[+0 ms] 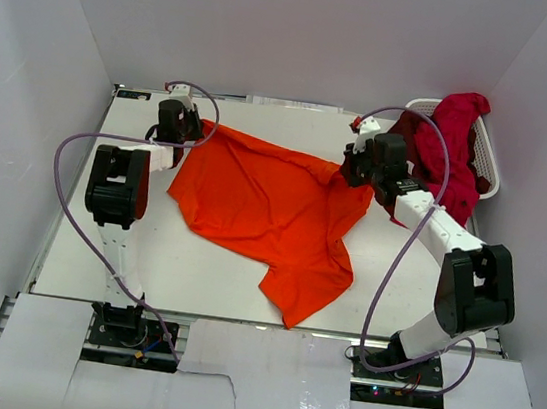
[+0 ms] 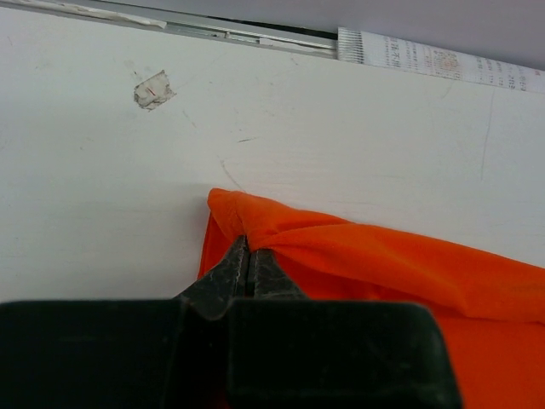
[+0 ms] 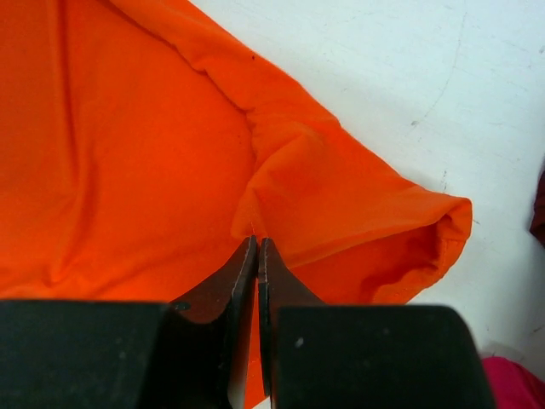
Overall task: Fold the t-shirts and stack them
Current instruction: Flatten out the tshirt
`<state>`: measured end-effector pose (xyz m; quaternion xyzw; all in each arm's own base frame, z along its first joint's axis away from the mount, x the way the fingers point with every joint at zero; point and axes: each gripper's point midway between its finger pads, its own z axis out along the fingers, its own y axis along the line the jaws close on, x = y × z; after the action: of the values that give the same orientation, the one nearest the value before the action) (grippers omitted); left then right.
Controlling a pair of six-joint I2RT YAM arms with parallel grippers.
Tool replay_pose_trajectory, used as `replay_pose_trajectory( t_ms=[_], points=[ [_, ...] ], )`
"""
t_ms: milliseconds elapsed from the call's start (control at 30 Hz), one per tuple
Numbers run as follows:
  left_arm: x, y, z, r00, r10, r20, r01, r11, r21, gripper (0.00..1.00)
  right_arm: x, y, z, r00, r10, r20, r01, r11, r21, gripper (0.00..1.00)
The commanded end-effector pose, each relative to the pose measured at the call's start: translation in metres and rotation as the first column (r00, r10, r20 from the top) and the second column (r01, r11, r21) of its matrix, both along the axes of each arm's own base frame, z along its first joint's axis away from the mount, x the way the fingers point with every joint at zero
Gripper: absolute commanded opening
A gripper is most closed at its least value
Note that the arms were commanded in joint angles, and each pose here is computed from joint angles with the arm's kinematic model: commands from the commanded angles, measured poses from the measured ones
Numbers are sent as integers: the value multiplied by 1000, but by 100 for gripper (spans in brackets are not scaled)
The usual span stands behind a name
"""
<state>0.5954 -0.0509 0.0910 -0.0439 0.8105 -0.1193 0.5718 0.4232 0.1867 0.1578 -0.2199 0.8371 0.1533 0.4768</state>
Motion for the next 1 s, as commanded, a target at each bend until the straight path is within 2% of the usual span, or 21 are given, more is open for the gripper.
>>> replay_pose_trajectory(
  t_ms=[0,400,633,667,733,767,800,867,967],
  points=[
    [0,4,38,998,-5,60,5,1000,3,0,-2,-1,30,997,-15,71,14,1000,20,8],
    [12,3,28,1000,14,25,-13,1000,-23,0,-34,-12,51,998,-12,68,11,1000,20,8],
    [9,8,17,999,43,-14,-43,999,-12,0,-63,-2,16,999,33,-38,-33,999,-2,8],
    [8,9,15,999,47,-21,-48,999,-11,11,-66,0,10,998,37,-53,-37,999,-8,8],
    [5,15,12,996,77,-33,-77,997,-6,25,-77,3,-13,992,44,-117,-48,998,-31,8],
    [2,17,7,995,90,-45,-90,996,-5,40,-80,3,-21,989,38,-145,-43,999,-33,11],
    [1,20,7,993,109,-47,-110,994,-4,44,-82,1,-32,984,27,-178,-36,998,-47,16],
    [-2,26,8,988,145,-55,-145,989,7,53,-83,-2,-39,978,-10,-209,-2,998,-57,22],
    [-1,47,18,967,248,-61,-247,969,18,68,-74,-13,-36,977,-70,-201,56,996,-75,51]
  ],
)
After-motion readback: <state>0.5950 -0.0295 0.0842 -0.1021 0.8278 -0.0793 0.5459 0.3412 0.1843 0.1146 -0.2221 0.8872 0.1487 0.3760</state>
